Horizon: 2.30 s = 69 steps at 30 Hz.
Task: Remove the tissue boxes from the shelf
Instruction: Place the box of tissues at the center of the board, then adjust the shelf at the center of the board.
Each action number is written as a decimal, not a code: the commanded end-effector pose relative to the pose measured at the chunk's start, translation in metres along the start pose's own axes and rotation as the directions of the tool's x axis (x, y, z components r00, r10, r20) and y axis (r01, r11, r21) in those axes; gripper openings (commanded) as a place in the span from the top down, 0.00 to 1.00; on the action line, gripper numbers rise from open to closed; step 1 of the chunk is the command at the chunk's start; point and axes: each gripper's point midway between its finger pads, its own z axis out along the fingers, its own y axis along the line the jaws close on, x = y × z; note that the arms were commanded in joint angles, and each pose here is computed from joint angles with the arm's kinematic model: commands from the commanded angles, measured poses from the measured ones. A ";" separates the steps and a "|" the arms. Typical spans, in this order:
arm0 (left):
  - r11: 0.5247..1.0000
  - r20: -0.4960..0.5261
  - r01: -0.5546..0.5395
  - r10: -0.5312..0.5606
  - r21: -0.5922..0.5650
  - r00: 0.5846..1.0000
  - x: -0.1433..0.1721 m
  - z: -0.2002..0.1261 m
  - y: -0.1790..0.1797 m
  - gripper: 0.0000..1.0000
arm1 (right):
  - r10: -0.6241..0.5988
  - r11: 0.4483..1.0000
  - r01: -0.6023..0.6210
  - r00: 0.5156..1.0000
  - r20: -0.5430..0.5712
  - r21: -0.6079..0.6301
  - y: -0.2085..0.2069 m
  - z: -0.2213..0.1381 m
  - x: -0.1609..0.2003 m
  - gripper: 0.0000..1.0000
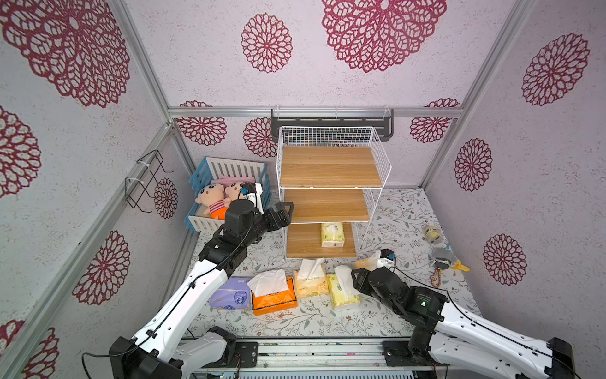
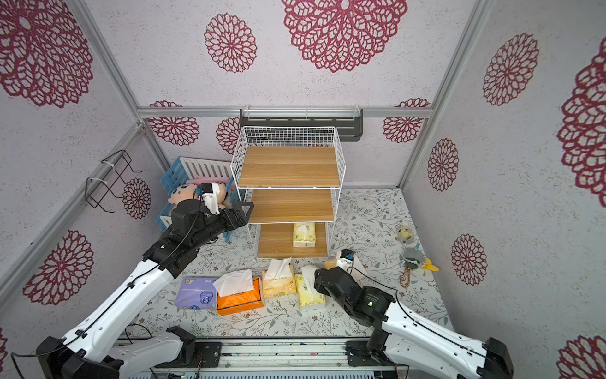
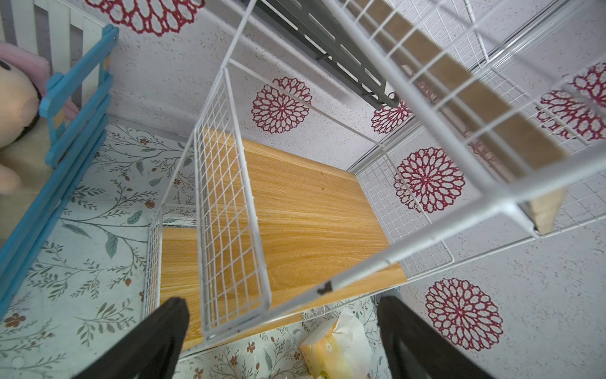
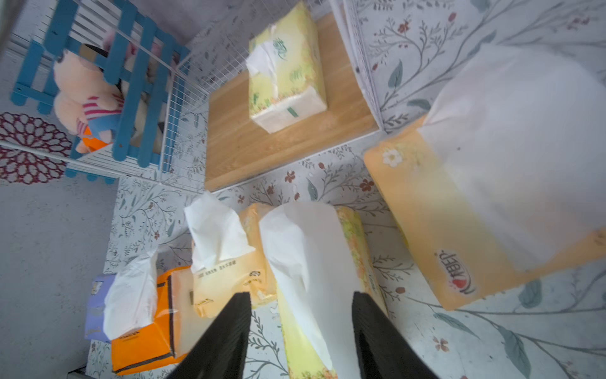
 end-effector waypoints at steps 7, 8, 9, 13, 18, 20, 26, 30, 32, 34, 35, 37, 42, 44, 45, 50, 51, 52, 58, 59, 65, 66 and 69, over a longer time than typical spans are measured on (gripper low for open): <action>1.000 0.005 -0.018 0.018 -0.004 1.000 0.005 -0.008 0.002 0.03 | 0.049 0.997 -0.048 0.998 0.030 -0.057 0.000 0.024 -0.042 0.71; 1.000 0.005 -0.018 0.018 -0.007 1.000 0.006 -0.007 0.003 0.03 | 0.066 0.995 -0.063 0.997 0.032 -0.082 0.003 0.027 -0.045 0.71; 1.000 0.002 -0.017 0.017 -0.009 1.000 0.007 -0.007 0.004 0.03 | 0.081 0.991 -0.078 0.996 0.026 -0.107 0.004 0.032 -0.048 0.71; 1.000 -0.005 -0.020 0.020 -0.011 1.000 0.009 -0.005 0.005 0.03 | 0.117 0.979 -0.113 0.993 0.013 -0.172 0.008 0.050 -0.062 0.75; 1.000 -0.013 -0.024 0.024 -0.014 1.000 0.011 -0.002 0.007 0.03 | 0.140 0.978 -0.137 0.990 0.008 -0.159 -0.002 0.072 -0.077 0.82; 1.000 -0.013 -0.024 0.024 -0.013 1.000 0.011 -0.001 0.007 0.03 | 0.145 0.978 -0.141 0.989 0.014 -0.155 -0.006 0.077 -0.082 0.82; 1.000 -0.025 -0.012 0.012 -0.012 1.000 0.016 0.010 0.010 0.03 | 0.176 0.972 -0.168 0.984 0.035 -0.166 -0.012 0.089 -0.095 0.84; 1.000 -0.048 -0.002 0.002 -0.002 0.999 0.021 0.018 0.010 0.03 | 0.189 0.970 -0.181 0.981 0.033 -0.159 -0.016 0.100 -0.100 0.84; 1.000 -0.055 -0.001 0.001 0.002 0.998 0.022 0.021 0.009 0.03 | 0.199 0.969 -0.190 0.979 0.041 -0.155 -0.019 0.105 -0.104 0.85; 1.000 -0.055 -0.003 0.003 0.000 0.999 0.022 0.022 0.010 0.03 | 0.205 0.969 -0.196 0.978 0.048 -0.150 -0.022 0.109 -0.108 0.85; 1.000 -0.053 -0.005 0.005 0.000 0.999 0.021 0.022 0.009 0.03 | 0.207 0.969 -0.198 0.977 0.048 -0.147 -0.024 0.112 -0.110 0.85; 1.000 -0.052 -0.005 0.005 -0.003 0.999 0.022 0.023 0.010 0.03 | 0.208 0.970 -0.200 0.977 0.048 -0.142 -0.026 0.117 -0.114 0.86; 1.000 -0.058 -0.003 0.003 0.003 0.998 0.022 0.027 0.009 0.03 | 0.208 0.970 -0.199 0.976 0.058 -0.137 -0.029 0.127 -0.126 0.86; 1.000 -0.060 -0.002 0.002 0.006 0.998 0.023 0.029 0.008 0.03 | 0.207 0.971 -0.198 0.976 0.065 -0.132 -0.032 0.130 -0.131 0.87; 1.000 -0.061 -0.002 0.003 0.009 0.998 0.022 0.029 0.007 0.03 | 0.208 0.972 -0.198 0.976 0.069 -0.129 -0.033 0.131 -0.134 0.87; 1.000 -0.060 -0.007 0.008 0.020 0.998 0.020 0.030 0.002 0.03 | 0.206 0.973 -0.195 0.975 0.082 -0.124 -0.037 0.134 -0.145 0.87; 1.000 -0.059 -0.008 0.009 0.021 0.998 0.020 0.030 0.002 0.03 | 0.202 0.973 -0.191 0.976 0.082 -0.127 -0.036 0.134 -0.147 0.87; 1.000 -0.059 -0.009 0.010 0.022 0.998 0.020 0.029 0.001 0.03 | 0.195 0.974 -0.183 0.977 0.083 -0.135 -0.034 0.133 -0.148 0.88; 1.000 -0.045 -0.016 0.018 0.027 0.999 0.017 0.023 -0.001 0.03 | 0.190 0.973 -0.173 0.976 0.106 -0.152 -0.028 0.110 -0.144 0.85; 1.000 -0.046 -0.018 0.019 0.026 0.999 0.018 0.023 -0.001 0.03 | 0.196 0.973 -0.178 0.974 0.115 -0.149 -0.029 0.106 -0.142 0.79; 0.999 -0.048 -0.028 0.030 0.033 0.998 0.019 0.020 -0.001 0.03 | 0.200 0.971 -0.174 0.966 0.162 -0.166 -0.020 0.077 -0.125 0.56; 0.999 -0.050 -0.028 0.030 0.036 0.998 0.020 0.019 -0.002 0.03 | 0.193 0.972 -0.165 0.968 0.163 -0.170 -0.015 0.074 -0.120 0.55; 0.999 -0.043 -0.032 0.033 0.039 0.998 0.020 0.017 -0.002 0.03 | 0.167 0.974 -0.138 0.974 0.153 -0.182 -0.002 0.074 -0.105 0.52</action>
